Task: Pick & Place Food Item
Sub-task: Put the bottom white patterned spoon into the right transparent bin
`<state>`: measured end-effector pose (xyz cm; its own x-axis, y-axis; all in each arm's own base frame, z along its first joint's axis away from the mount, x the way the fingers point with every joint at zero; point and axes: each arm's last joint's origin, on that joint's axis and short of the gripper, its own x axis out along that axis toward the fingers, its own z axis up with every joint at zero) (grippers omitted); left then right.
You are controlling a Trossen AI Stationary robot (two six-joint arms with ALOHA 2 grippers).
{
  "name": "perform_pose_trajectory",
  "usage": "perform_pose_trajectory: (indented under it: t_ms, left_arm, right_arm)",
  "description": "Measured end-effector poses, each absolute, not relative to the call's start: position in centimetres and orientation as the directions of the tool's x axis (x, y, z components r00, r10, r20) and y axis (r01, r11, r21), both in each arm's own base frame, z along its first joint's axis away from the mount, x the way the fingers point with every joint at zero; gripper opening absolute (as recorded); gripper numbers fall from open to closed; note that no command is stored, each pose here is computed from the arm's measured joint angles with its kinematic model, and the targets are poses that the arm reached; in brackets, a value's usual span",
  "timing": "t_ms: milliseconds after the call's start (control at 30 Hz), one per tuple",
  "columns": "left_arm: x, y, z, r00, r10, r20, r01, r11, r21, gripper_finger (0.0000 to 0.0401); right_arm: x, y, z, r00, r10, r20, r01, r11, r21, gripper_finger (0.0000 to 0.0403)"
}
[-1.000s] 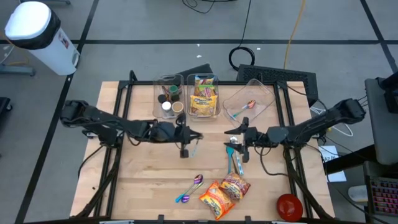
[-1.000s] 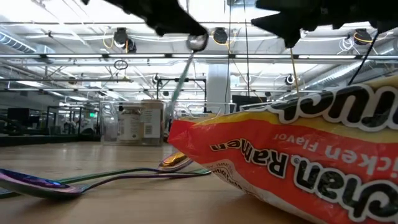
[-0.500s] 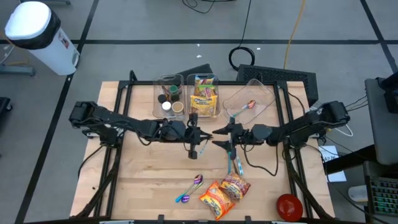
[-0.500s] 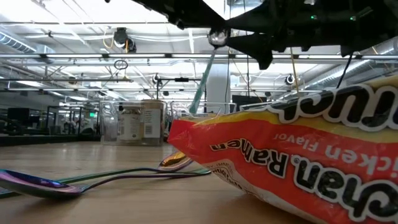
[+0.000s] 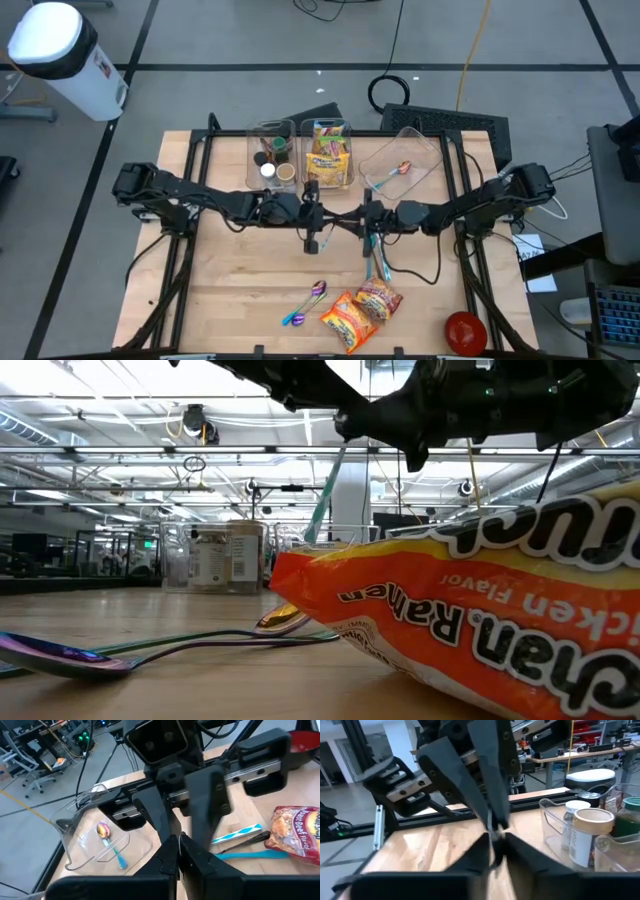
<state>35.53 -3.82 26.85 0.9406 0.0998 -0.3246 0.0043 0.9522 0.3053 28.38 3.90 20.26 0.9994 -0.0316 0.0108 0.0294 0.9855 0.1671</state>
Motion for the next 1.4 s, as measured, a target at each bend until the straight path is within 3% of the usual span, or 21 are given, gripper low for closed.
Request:
perform_pose_trajectory:
  t_ms: [67, 233, 400, 533, 733, 933, 1067, 1200, 1400]
  left_arm:
    - [35.5, -3.8, 26.9, 0.941, 0.103, -0.322, -0.003, 0.954, 0.298, 0.0005]
    - [35.6, -3.8, 27.1, 0.947, 0.112, -0.301, -0.019, 0.955, 0.295, 0.0028]
    - [34.9, -4.4, 28.3, 0.956, 0.153, -0.252, -0.079, 0.956, 0.282, 0.0107]
    - [32.7, -5.2, 31.7, 0.978, 0.133, -0.162, -0.089, 0.963, 0.253, 0.0181]
    - [30.0, -5.7, 33.1, 0.967, 0.112, -0.228, -0.060, 0.973, 0.222, 0.0249]
    - [30.4, -5.3, 30.7, 0.917, 0.136, -0.375, -0.083, 0.985, 0.154, 0.0268]
    - [31.1, -4.9, 28.5, 0.886, 0.157, -0.437, -0.107, 0.985, 0.138, 0.0268]
    - [31.9, -4.3, 26.6, 0.853, 0.183, -0.489, -0.133, 0.982, 0.135, 0.0269]
    - [33.4, -3.2, 24.5, 0.822, 0.219, -0.526, -0.177, 0.976, 0.130, 0.0269]
  right_arm:
    - [28.4, 3.9, 20.2, 0.999, -0.038, 0.003, 0.037, 0.989, 0.145, 0.0015]
    - [28.4, 3.9, 20.2, 0.999, -0.043, 0.003, 0.042, 0.988, 0.146, 0.0007]
    - [28.4, 3.9, 20.2, 1.000, -0.023, -0.003, 0.023, 0.988, 0.155, 0.0002]
    - [27.6, 3.6, 21.2, 1.000, -0.023, -0.012, 0.025, 0.988, 0.150, 0.0002]
    - [24.9, 1.5, 24.7, 0.987, -0.159, -0.001, 0.158, 0.983, 0.091, 0.0001]
    - [20.9, -1.3, 27.5, 0.902, -0.431, 0.004, 0.431, 0.902, -0.010, 0.0001]
    - [18.8, -3.1, 27.9, 0.770, -0.637, -0.033, 0.632, 0.769, -0.098, 0.0001]
    - [17.6, -4.8, 26.4, 0.619, -0.781, -0.085, 0.766, 0.625, -0.150, 0.0001]
    - [16.6, -6.8, 21.6, 0.540, -0.826, -0.161, 0.830, 0.555, -0.062, 0.0000]
